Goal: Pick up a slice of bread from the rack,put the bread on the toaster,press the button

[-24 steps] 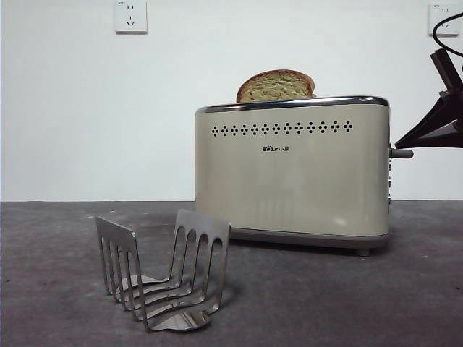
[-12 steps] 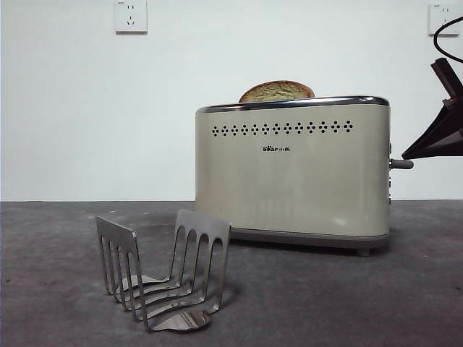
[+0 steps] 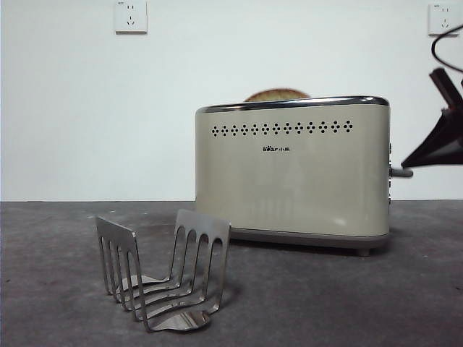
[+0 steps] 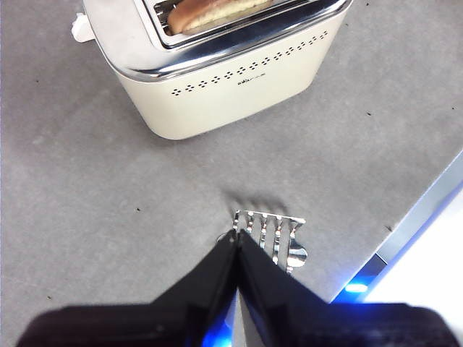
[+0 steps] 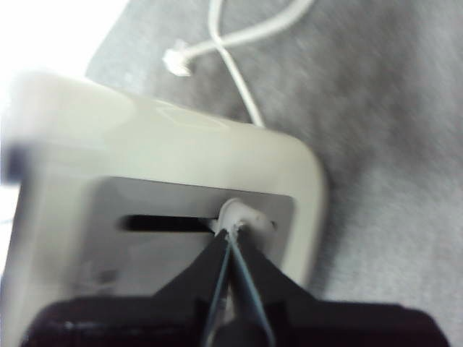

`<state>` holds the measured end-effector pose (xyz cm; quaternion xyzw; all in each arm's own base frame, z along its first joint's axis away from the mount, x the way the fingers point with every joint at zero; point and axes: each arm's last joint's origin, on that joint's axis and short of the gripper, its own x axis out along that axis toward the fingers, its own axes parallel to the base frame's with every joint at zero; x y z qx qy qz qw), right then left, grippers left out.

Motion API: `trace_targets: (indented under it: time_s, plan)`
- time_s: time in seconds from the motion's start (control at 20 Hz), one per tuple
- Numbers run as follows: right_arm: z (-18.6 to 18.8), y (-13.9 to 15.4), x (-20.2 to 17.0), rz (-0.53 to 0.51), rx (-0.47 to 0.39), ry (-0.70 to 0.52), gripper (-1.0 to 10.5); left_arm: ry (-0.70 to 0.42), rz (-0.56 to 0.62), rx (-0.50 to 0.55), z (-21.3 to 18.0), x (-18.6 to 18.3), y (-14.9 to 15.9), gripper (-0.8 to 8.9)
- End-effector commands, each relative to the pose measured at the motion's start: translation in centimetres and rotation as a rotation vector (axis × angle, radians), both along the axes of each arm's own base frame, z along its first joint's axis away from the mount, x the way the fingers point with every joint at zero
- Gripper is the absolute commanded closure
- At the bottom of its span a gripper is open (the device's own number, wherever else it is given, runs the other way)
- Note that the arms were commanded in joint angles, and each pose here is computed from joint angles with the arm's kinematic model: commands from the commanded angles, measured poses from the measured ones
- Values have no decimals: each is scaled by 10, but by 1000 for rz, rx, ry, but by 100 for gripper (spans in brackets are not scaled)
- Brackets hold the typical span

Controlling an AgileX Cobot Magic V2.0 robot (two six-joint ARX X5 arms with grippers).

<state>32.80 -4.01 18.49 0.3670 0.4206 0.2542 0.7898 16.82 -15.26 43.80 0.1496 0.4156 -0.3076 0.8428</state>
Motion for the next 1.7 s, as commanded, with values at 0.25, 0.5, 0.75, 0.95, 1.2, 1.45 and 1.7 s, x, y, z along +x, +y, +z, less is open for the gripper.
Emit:
trace_targets:
  time_s: [0.25,0.5,0.75,0.95,1.2,1.45,1.7]
  plan:
    - [-22,2,-3,11,-58,84,954,-1,10,-2,0,0,1,817]
    - [-24,2,-3,2,-76,93,955,-1,10,-2,0,0,1,817]
    - [-37,4,0,6,-77,135,954,-1,10,-2,0,0,1,817]
    - [-43,4,0,13,-78,155,954,-1,10,-2,0,0,1,817]
    - [-45,3,-1,-2,-120,171,954,-1,9,-2,0,0,1,817]
    - [-45,3,-2,2,-121,172,954,-1,9,-2,0,0,1,817]
    - [-42,4,0,25,-78,137,954,-1,9,-2,0,0,1,817]
